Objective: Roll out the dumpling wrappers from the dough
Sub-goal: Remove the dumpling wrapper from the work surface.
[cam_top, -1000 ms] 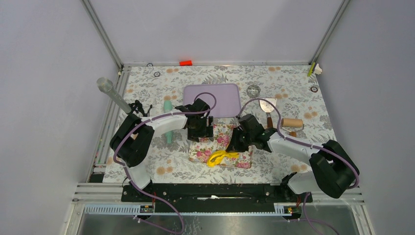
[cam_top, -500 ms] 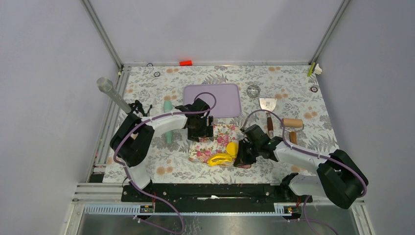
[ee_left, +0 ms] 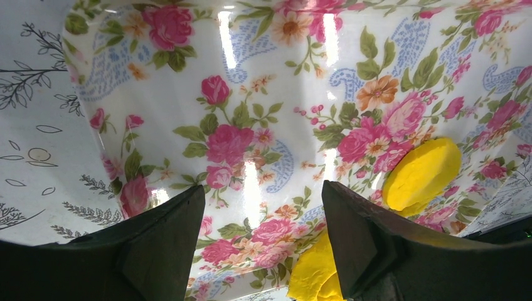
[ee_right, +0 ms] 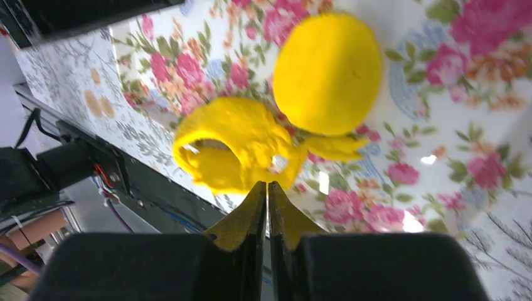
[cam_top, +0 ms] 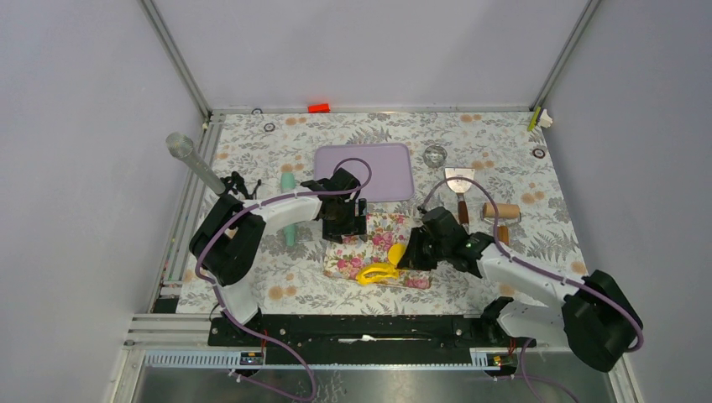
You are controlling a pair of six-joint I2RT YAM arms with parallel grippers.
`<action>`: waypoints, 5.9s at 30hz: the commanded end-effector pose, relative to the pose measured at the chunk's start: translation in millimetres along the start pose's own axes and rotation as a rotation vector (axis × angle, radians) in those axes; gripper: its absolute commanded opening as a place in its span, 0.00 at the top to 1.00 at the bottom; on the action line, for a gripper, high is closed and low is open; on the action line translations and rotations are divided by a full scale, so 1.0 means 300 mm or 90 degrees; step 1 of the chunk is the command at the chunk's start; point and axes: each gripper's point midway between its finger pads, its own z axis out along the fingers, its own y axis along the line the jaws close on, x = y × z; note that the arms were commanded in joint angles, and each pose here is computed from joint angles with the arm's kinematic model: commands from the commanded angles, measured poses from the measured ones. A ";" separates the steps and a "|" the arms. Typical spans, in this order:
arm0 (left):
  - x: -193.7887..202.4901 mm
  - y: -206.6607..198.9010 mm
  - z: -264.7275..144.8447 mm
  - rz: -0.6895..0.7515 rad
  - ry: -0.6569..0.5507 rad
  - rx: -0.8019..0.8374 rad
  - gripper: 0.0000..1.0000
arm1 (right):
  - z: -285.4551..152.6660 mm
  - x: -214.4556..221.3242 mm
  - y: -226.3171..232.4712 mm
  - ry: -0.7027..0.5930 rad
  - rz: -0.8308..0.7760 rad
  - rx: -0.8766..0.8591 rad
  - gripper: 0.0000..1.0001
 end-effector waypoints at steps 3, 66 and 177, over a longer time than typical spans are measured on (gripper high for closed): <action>0.057 0.070 0.061 0.005 0.042 -0.043 0.25 | 0.090 -0.094 0.128 -0.031 -0.015 -0.032 0.89; 0.062 0.066 0.058 0.006 0.046 -0.034 0.25 | 0.202 0.018 0.165 0.043 -0.041 0.007 0.74; 0.060 -0.129 -0.189 0.135 -0.031 0.029 0.24 | -0.050 -0.068 -0.143 -0.155 0.064 0.178 0.68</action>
